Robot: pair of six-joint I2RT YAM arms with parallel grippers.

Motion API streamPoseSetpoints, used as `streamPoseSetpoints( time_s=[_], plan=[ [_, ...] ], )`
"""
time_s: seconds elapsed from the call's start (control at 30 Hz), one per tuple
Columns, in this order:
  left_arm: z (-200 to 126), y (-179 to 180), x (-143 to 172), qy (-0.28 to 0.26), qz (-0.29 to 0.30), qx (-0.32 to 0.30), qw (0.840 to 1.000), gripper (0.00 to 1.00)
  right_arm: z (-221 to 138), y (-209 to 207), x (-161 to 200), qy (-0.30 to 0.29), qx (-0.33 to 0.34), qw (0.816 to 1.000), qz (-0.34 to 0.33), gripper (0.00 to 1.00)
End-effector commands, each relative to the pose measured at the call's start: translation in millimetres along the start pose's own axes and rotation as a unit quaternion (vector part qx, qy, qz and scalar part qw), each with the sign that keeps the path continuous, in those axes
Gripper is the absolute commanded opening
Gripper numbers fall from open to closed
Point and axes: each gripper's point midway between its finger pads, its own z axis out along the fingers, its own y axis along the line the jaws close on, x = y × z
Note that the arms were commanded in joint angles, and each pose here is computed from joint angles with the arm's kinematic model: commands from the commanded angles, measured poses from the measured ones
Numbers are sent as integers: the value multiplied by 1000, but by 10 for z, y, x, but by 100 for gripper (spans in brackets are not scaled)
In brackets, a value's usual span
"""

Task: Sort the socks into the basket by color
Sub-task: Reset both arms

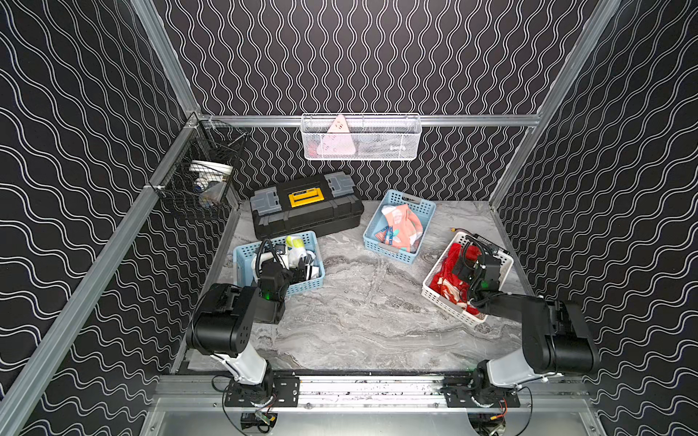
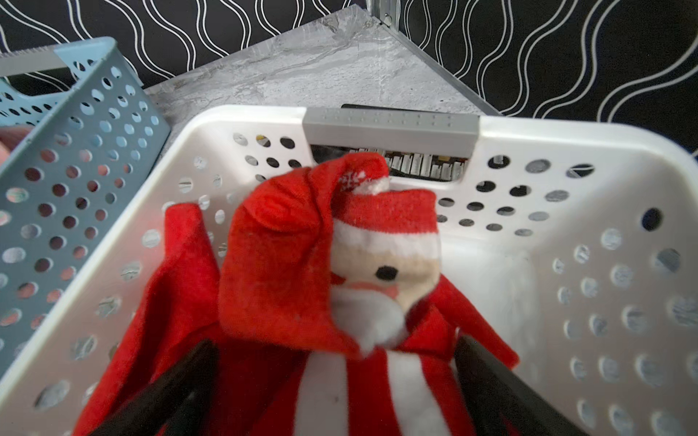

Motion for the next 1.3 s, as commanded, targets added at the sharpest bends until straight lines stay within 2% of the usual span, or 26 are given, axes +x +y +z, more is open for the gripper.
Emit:
streamPoseSetpoints(
  time_s=[0.0, 0.07, 0.2, 0.37, 0.47, 1.27],
  plan=[
    [-4, -43, 28, 3, 9, 11, 1000, 99, -25, 124, -251, -48, -30, 998, -9, 100],
    [-3, -43, 25, 2, 9, 11, 1000, 99, -47, 187, -234, -39, -48, 998, -13, 100],
    [-7, -42, 28, 2, 8, 11, 1000, 99, -8, 137, -170, -52, -41, 998, -7, 100],
    [-7, -48, 17, 0, 9, 12, 1000, 99, 43, 259, -91, -40, -73, 996, -33, 100],
    [-8, -43, 24, 2, 8, 11, 1000, 99, 48, 300, -19, -54, -89, 994, -41, 100],
    [-2, -106, 27, 3, 26, 7, 1000, 99, 51, 331, -19, -59, -86, 993, -51, 100]
  ],
)
